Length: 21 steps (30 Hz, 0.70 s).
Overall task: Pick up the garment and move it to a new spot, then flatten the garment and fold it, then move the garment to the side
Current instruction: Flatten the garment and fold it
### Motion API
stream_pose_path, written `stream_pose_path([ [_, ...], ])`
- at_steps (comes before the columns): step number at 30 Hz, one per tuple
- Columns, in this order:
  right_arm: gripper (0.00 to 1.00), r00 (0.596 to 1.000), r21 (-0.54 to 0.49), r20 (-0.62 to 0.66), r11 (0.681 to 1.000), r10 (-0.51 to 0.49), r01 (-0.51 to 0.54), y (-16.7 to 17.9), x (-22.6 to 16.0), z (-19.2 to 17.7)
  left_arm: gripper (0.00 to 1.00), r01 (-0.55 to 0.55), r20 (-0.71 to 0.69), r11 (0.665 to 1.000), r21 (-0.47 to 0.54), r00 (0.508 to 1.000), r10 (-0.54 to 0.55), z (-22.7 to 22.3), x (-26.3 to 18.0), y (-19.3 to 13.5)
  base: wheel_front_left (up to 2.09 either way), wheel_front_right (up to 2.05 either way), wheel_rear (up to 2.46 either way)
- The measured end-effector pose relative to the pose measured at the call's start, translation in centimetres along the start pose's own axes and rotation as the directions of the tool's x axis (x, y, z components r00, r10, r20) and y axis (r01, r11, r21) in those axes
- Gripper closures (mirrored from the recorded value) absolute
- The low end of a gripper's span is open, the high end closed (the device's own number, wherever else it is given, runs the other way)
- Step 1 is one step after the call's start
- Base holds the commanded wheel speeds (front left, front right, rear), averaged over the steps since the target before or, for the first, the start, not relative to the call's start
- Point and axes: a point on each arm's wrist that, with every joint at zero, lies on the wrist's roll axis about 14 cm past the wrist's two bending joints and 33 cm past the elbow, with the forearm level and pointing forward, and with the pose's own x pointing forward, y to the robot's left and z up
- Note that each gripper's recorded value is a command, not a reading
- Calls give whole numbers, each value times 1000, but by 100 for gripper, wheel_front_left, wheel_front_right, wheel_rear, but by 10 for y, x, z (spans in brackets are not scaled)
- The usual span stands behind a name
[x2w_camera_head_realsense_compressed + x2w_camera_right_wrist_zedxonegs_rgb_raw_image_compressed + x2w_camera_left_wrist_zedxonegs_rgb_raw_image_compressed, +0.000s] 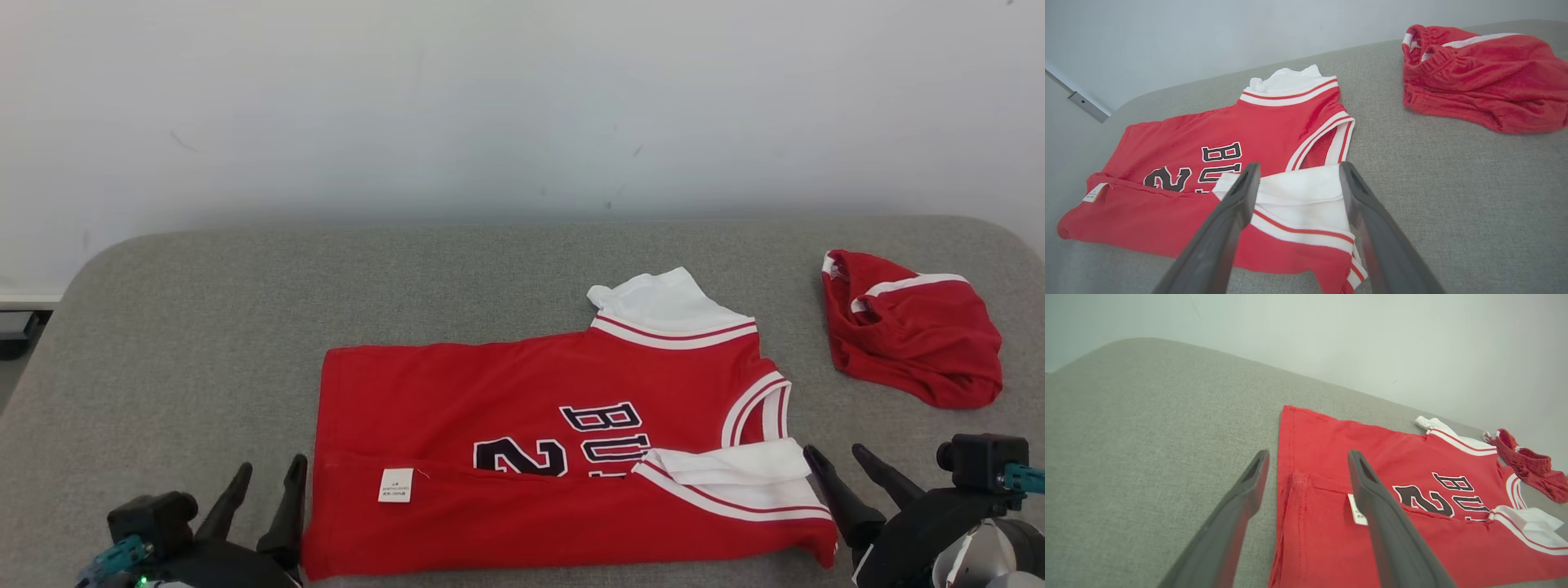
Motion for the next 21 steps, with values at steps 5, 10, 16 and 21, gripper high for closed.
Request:
stream_pose_path([
  [5,0,998,-17,58,1000,7,-6,8,2,8,0,-31,81,998,48,996,27,18,1,1,0,0,0],
  [10,0,991,-30,133,999,15,-11,22,4,17,0,-71,150,994,88,987,57,31,-1,3,0,0,0],
  [16,0,975,-45,219,999,37,-28,41,10,28,0,-118,189,985,127,978,93,32,-6,8,0,0,0],
  [21,0,966,-62,256,998,19,-3,38,10,33,0,-121,213,981,151,973,87,37,-6,4,0,0,0],
])
